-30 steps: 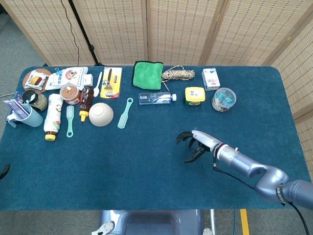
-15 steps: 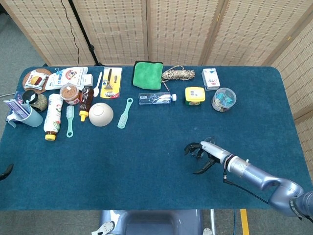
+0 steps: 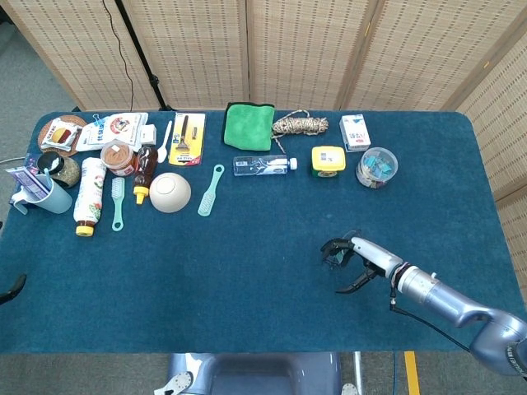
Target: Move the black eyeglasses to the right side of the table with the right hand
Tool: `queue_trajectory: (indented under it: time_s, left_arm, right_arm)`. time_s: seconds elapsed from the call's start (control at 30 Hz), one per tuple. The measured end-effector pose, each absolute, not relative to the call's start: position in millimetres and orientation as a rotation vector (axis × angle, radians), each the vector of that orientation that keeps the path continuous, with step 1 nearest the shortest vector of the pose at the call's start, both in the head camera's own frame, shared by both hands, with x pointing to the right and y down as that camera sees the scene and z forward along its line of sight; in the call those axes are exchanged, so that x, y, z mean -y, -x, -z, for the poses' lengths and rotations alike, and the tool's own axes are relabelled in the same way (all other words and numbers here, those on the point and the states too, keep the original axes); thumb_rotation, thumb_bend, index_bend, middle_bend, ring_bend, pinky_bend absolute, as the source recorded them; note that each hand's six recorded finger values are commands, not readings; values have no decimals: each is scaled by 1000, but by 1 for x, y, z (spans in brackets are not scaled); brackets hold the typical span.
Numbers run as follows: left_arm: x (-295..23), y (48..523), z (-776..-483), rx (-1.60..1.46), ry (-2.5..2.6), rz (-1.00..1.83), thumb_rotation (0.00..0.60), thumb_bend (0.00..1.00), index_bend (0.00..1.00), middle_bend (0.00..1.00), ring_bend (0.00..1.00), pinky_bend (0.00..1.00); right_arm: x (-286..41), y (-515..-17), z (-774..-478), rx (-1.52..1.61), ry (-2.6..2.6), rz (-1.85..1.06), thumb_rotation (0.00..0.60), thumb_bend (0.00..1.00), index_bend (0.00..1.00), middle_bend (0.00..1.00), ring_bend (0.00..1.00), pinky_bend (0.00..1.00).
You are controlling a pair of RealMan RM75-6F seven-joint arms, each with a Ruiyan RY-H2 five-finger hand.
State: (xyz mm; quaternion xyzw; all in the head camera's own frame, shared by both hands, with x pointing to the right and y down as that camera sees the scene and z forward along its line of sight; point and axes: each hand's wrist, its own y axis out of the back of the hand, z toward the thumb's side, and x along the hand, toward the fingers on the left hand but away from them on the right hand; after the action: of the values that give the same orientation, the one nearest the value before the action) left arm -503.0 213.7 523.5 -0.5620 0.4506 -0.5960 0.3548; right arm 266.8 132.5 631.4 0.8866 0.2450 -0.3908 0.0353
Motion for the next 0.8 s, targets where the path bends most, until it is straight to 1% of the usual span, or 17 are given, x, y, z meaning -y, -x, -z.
queue_trajectory:
  time_s: [0.17, 0.33, 0.5, 0.8]
  left_arm:
    - [-214, 505, -522, -1168, 1446, 1544, 570, 245, 58, 0, 0, 0]
    - [-216, 508, -520, -1173, 1437, 1552, 568, 245, 58, 0, 0, 0]
    - [-218, 511, -521, -1173, 1435, 1561, 568, 245, 58, 0, 0, 0]
    - [-218, 514, -523, -1174, 1438, 1570, 570, 245, 58, 0, 0, 0]
  right_arm:
    - [-113, -259, -625, -816, -2759, 1164, 600, 23, 339, 218, 207, 304]
    - [-101, -246, -621, -843, -2784, 1114, 600, 24, 337, 216, 204, 302]
    - [-107, -229, -619, -801, -2793, 1061, 600, 23, 333, 216, 204, 313]
    - [-134, -205, -620, -620, -2800, 1045, 600, 23, 329, 215, 206, 332]
